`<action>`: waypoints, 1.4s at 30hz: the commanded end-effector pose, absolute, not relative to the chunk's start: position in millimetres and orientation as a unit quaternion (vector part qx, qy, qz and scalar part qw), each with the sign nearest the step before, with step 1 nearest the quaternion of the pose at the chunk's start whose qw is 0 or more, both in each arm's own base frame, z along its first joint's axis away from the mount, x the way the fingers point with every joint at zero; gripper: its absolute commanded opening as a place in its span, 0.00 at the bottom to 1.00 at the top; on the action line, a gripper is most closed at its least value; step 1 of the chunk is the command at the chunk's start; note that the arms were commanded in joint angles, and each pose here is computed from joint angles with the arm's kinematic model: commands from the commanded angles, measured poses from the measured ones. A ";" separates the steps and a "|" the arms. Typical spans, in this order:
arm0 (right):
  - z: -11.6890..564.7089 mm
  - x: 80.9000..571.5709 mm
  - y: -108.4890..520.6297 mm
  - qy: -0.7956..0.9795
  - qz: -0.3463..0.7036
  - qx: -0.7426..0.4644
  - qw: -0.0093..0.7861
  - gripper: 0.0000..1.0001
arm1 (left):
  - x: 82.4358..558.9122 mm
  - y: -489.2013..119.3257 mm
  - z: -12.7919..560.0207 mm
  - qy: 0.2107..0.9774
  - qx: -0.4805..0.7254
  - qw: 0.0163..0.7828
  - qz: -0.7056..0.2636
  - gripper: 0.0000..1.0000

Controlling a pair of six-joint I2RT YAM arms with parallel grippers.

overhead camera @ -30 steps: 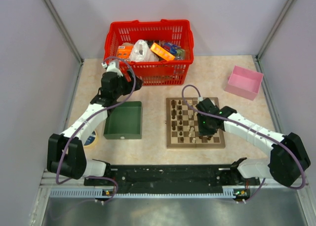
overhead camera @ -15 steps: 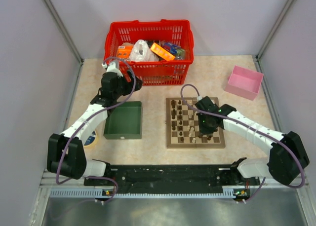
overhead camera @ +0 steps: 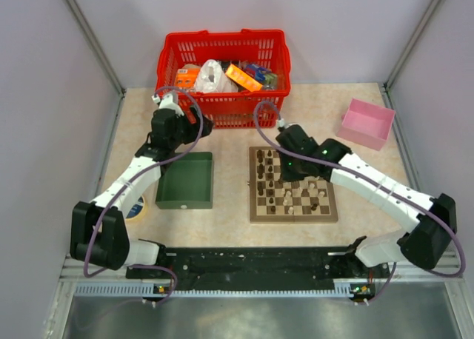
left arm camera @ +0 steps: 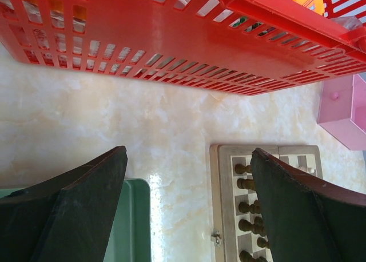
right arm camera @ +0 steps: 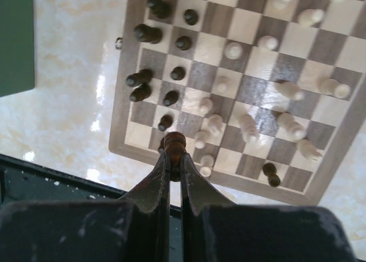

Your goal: Set up the chess pieces on the board

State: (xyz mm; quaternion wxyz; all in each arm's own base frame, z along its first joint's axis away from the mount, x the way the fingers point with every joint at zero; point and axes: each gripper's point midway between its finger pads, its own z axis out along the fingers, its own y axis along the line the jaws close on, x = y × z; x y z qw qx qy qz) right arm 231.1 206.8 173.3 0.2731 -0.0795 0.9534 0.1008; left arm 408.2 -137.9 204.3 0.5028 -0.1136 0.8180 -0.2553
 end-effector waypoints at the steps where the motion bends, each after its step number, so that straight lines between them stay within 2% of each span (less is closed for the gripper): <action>1: 166.4 230.4 249.5 0.947 0.111 -0.123 0.273 0.00 | 407.5 -127.9 227.7 0.800 -0.120 0.534 -0.247 0.94; 6: 150.8 228.0 283.4 0.943 0.109 -0.167 0.266 0.00 | 407.2 -105.5 227.2 0.800 -0.154 0.543 -0.205 0.94; 14: 121.1 215.9 301.0 0.943 0.099 -0.203 0.243 0.00 | 400.3 -84.7 214.6 0.808 -0.191 0.530 -0.171 0.94; 28: 91.2 210.7 302.7 0.948 0.068 -0.220 0.218 0.00 | 398.5 -78.8 210.2 0.809 -0.199 0.527 -0.166 0.94; 42: 85.6 212.6 292.0 0.951 0.037 -0.217 0.216 0.00 | 399.2 -79.0 206.8 0.810 -0.202 0.524 -0.169 0.94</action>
